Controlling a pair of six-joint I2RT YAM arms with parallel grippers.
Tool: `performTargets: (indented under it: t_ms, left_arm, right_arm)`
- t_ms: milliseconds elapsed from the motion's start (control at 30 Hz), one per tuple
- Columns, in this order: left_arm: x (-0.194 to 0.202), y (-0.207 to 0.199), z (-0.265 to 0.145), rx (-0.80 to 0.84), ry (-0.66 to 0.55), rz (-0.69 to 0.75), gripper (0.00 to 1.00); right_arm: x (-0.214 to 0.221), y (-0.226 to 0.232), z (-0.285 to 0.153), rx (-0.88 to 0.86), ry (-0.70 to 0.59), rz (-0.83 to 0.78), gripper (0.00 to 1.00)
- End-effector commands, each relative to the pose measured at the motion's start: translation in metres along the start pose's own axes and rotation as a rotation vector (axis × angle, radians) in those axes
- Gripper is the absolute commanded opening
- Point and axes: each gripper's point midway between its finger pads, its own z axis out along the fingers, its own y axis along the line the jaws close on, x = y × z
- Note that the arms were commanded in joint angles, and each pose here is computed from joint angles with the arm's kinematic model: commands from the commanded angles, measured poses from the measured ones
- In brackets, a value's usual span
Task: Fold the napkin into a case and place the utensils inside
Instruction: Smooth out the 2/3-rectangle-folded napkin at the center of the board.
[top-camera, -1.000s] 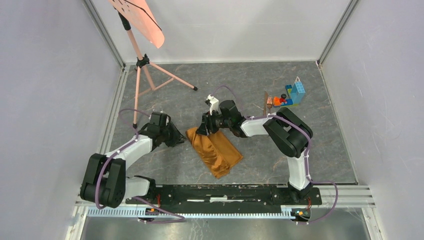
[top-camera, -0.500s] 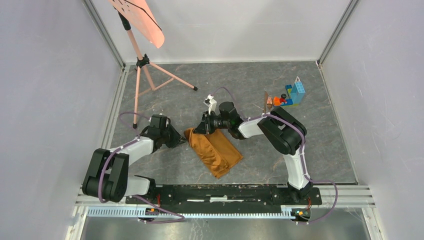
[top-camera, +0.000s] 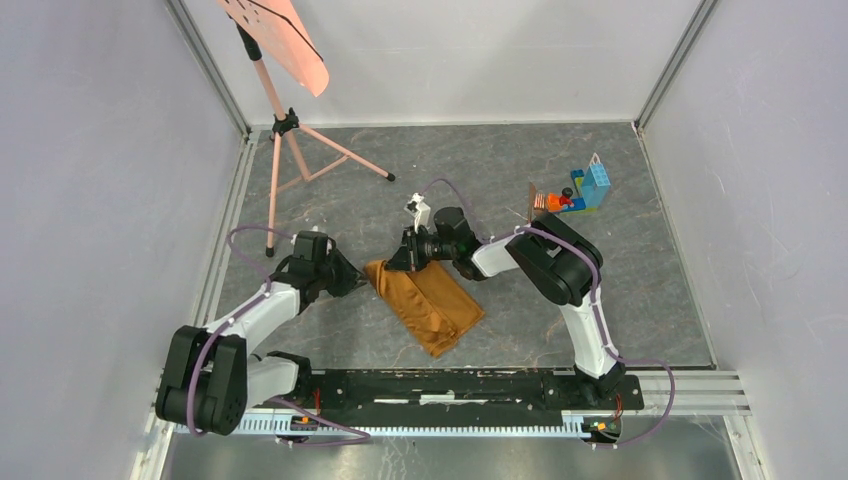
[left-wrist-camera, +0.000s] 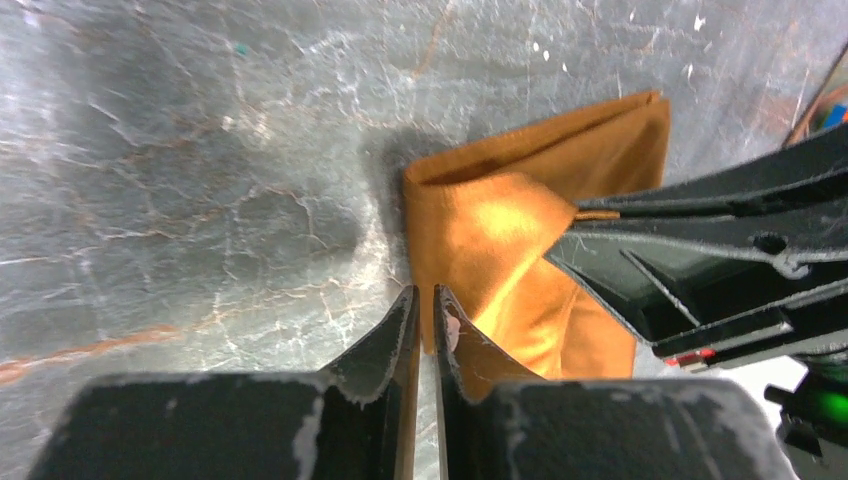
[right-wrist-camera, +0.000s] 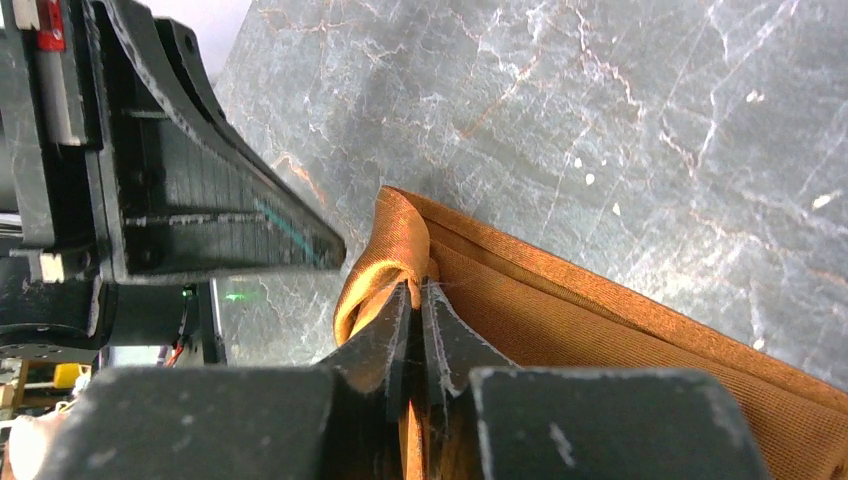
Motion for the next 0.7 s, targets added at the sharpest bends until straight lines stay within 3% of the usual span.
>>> performTargets:
  t_ms: [0,400,567,667]
  left_arm:
    - [0.0,-0.03,-0.004,0.129,0.058,0.056,0.15]
    - [-0.02,-0.046,-0.004,0.132,0.012,0.045,0.12]
    - [-0.024,-0.053,0.004,0.145,0.029,0.043,0.1]
    - [-0.026,-0.056,0.004,0.151,0.023,0.042,0.09]
  right_arm:
    - [-0.015,0.005,0.011,-0.022,-0.021,-0.054,0.1]
    - [-0.01,-0.002,0.016,-0.012,0.002,-0.058,0.15]
    - [-0.014,-0.004,0.019,0.006,0.014,-0.077,0.25]
    - [-0.023,-0.005,0.016,0.056,0.039,-0.102,0.36]
